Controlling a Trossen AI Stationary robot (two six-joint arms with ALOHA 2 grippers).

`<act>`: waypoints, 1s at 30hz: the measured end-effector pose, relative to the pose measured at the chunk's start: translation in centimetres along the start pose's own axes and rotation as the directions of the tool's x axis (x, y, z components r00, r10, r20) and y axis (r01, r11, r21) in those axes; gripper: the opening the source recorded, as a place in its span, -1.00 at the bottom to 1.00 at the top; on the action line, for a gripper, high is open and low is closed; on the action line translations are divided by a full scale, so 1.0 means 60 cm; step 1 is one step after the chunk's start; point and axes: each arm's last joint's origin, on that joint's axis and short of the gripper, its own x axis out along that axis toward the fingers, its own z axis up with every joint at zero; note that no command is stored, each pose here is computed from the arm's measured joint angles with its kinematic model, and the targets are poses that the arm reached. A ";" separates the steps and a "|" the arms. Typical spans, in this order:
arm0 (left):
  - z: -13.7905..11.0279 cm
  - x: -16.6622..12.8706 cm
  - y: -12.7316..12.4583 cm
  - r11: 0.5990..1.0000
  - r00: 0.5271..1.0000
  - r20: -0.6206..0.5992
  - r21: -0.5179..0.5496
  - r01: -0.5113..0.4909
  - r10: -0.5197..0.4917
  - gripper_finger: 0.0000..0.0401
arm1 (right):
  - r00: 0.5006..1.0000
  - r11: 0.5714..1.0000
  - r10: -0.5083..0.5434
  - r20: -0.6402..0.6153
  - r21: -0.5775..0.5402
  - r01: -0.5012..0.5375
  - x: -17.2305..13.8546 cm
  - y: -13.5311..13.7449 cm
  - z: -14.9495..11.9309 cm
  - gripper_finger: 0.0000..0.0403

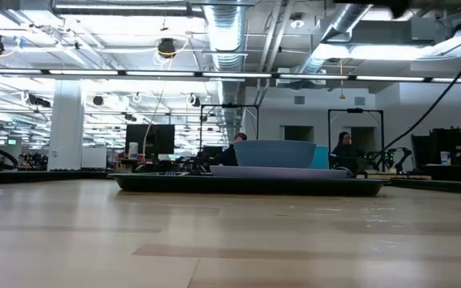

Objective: Set up tray
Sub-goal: Return to Home Position

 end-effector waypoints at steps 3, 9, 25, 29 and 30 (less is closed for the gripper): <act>-0.047 -0.030 0.011 0.998 0.999 0.003 0.048 0.039 -0.040 -0.53 | 0.999 1.000 -0.003 0.038 0.009 0.002 -0.035 -0.020 -0.021 -0.36; -0.166 -0.042 0.049 0.994 0.996 -0.047 0.063 0.085 -0.082 -0.53 | 0.986 0.988 0.138 0.092 0.060 -0.144 -0.071 -0.065 -0.083 -0.36; -0.306 -0.048 0.143 0.775 0.778 -0.023 0.072 0.627 -0.627 -0.53 | 0.912 0.947 0.254 0.322 0.111 -0.302 -0.081 -0.156 -0.199 -0.36; -0.307 -0.055 0.172 0.720 0.721 0.046 0.127 0.683 -0.692 -0.53 | 0.913 0.951 0.240 0.330 0.110 -0.290 -0.080 -0.163 -0.197 -0.36; -0.306 -0.056 0.179 0.718 0.717 0.070 0.147 0.680 -0.694 -0.53 | 0.912 0.953 0.241 0.331 0.095 -0.287 -0.079 -0.164 -0.197 -0.36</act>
